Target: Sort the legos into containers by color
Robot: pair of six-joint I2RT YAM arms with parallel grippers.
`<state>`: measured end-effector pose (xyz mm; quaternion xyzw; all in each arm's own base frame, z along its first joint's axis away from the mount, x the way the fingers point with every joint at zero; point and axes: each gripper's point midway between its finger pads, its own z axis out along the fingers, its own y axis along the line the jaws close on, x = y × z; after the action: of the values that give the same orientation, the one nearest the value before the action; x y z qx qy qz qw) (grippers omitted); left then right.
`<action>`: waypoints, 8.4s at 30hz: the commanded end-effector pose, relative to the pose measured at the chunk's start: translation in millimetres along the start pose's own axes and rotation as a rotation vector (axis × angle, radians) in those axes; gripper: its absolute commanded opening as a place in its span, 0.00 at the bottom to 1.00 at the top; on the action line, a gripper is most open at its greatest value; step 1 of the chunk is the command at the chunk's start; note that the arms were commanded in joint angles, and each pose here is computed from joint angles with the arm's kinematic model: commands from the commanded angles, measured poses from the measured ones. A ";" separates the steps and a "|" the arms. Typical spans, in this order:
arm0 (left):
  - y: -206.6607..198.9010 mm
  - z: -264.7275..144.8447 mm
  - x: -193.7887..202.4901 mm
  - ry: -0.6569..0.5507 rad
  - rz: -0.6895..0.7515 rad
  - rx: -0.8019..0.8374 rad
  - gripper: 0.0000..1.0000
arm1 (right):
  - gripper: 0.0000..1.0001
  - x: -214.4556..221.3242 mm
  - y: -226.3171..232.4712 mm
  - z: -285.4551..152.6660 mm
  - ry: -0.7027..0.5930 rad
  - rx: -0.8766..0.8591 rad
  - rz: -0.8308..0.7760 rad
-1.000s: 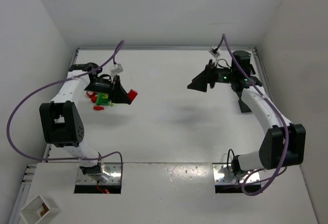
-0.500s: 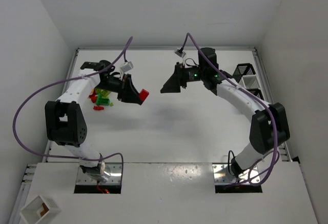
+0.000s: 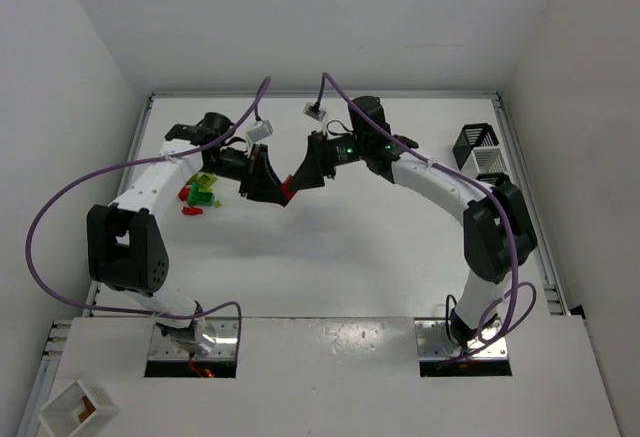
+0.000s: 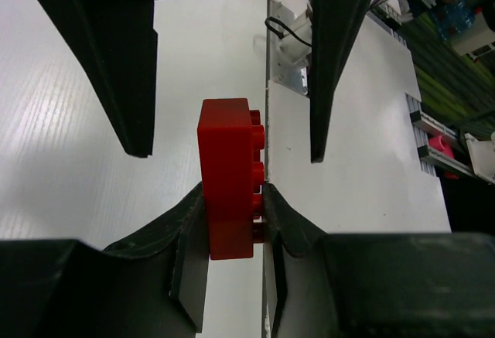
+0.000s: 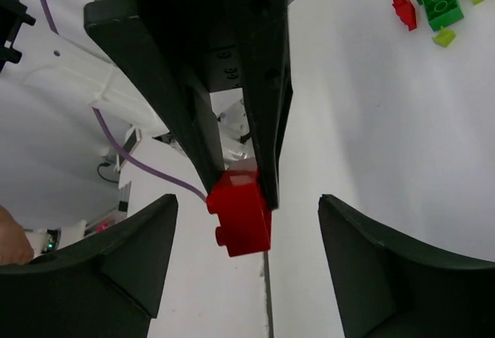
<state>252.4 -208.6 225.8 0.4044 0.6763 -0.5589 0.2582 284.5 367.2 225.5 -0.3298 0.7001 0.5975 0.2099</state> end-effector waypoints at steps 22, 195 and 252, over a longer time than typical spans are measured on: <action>13.2 -17.0 6.8 0.042 0.050 -0.190 0.34 | 0.01 -3.3 8.0 -33.4 0.007 0.167 -0.216; 38.3 -9.4 -26.0 0.038 0.209 -0.658 0.15 | 0.87 -17.2 -45.8 -91.9 -0.172 0.194 0.303; 65.8 -80.7 -6.8 -0.093 0.089 -1.039 1.00 | 0.00 -37.1 -170.4 -381.7 -0.063 1.206 0.060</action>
<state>309.4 -146.2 211.1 0.2787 0.8293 -0.1649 0.4554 464.8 45.1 225.1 -0.0982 0.8928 0.2117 0.3853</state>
